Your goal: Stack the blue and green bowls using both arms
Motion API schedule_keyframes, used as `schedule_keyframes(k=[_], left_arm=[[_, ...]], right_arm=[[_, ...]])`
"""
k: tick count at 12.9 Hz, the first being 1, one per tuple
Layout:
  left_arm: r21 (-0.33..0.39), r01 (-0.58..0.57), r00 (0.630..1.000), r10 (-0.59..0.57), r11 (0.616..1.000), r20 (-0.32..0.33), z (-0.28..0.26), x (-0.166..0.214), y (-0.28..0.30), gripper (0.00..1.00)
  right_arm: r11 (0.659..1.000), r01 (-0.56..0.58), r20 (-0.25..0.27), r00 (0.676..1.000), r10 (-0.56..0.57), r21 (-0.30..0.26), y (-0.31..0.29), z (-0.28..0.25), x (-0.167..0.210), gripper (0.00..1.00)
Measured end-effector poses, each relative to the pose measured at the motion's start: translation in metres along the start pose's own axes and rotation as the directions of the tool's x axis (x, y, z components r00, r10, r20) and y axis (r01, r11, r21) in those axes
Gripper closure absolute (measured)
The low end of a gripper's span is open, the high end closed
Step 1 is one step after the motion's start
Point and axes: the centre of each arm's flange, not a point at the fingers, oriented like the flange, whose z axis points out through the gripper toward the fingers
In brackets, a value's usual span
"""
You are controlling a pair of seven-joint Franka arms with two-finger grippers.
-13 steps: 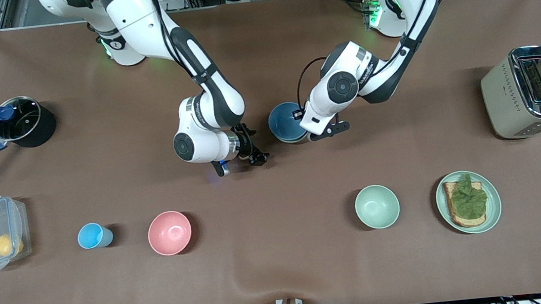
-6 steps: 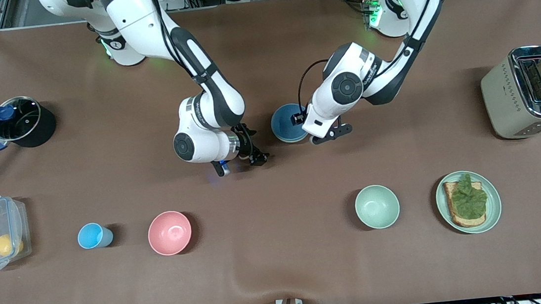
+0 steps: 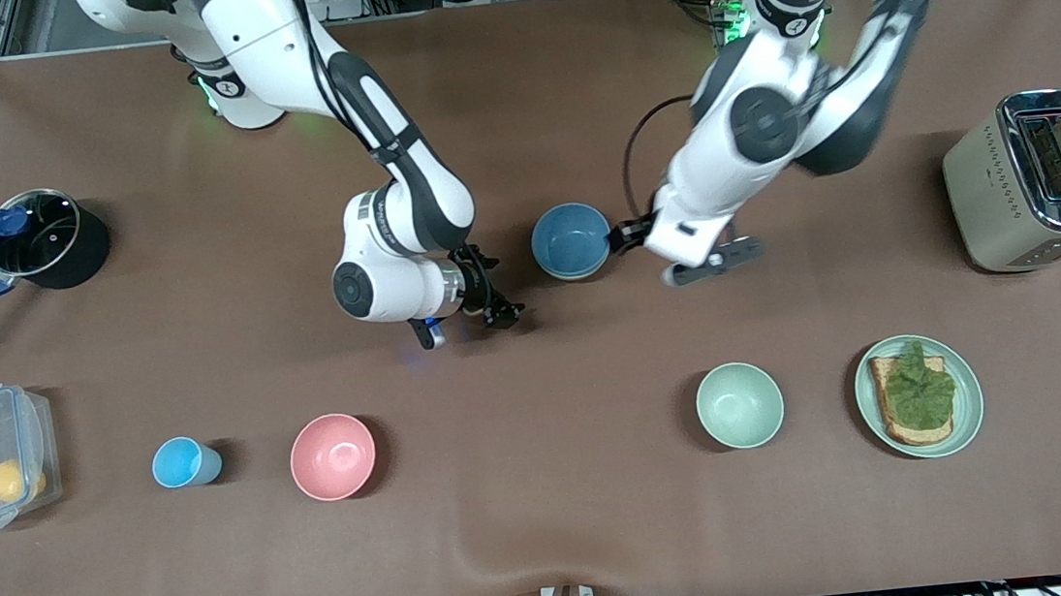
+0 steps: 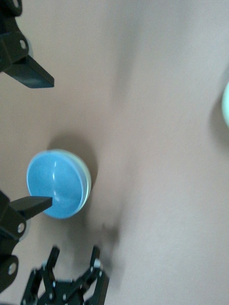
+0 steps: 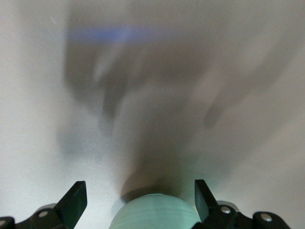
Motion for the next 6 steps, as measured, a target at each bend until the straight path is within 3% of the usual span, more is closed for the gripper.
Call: schedule_keyframes(k=[4, 6], left_arm=[[0.006, 0.0, 0.998, 0.001, 1.0, -0.056, -0.114, 0.043, -0.062, 0.0], [-0.004, 0.037, 0.997, -0.037, 0.999, -0.072, -0.14, 0.055, -0.088, 0.0]], right_arm=[[0.994, 0.05, 0.008, 0.999, -0.05, -0.096, 0.004, -0.125, 0.03, 0.0], [0.989, 0.101, -0.027, 0.994, -0.104, -0.11, 0.015, -0.193, 0.058, 0.0]])
